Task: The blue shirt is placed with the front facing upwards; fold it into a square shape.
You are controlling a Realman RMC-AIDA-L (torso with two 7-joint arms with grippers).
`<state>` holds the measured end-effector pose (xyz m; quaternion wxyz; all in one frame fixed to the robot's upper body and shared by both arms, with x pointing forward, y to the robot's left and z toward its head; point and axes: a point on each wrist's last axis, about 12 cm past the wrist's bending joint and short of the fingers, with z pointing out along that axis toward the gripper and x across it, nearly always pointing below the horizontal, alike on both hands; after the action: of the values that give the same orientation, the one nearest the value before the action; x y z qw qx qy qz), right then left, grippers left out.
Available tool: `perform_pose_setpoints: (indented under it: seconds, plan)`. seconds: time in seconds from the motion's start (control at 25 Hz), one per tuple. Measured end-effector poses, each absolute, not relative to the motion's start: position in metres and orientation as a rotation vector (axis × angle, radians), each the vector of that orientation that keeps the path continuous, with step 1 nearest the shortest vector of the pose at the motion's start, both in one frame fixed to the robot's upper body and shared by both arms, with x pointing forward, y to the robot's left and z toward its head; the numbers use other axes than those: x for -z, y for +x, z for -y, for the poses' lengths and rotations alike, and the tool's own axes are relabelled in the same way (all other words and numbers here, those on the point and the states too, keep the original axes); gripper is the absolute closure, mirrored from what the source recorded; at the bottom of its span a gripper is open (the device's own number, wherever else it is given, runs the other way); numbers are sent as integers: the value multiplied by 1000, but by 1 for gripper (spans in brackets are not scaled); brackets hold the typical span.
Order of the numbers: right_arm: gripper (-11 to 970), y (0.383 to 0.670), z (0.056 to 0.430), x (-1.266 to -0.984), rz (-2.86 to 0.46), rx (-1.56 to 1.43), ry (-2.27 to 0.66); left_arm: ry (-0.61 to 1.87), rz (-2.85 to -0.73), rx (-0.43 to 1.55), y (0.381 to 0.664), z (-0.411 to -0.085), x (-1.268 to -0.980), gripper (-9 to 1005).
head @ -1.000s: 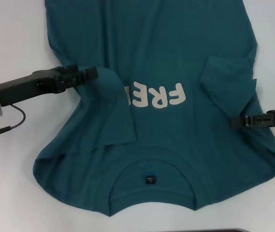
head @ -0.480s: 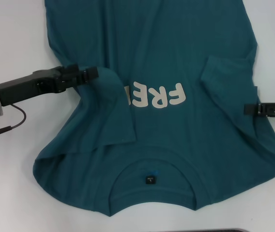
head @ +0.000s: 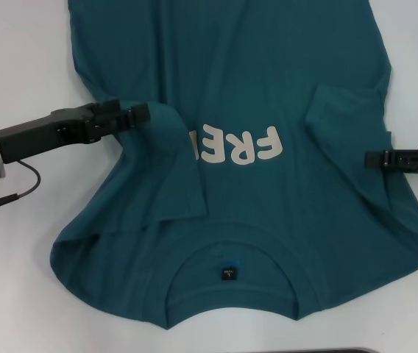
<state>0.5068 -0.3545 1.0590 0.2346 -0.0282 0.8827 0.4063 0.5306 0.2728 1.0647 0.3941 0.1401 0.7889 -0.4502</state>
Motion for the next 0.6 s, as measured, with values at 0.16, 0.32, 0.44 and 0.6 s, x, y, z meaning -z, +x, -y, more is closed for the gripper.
perform_pose_setpoints:
  seconds: [0.16, 0.32, 0.44, 0.6]
  plan:
    - [339, 500, 360, -1057, -2433, -1120, -40, 356, -2003, 1139, 531, -273, -1065, 110]
    - [339, 496, 364, -1055, -2437, -1117, -9, 357, -2003, 1138, 531, -273, -1065, 111]
    - [340, 497, 363, -1054, -2432, -1109, -1, 359, -2003, 1138, 531, -273, -1065, 111]
    - [341, 503, 360, -1055, -2421, -1106, -4, 365, -2003, 1138, 532, -272, -1066, 110]
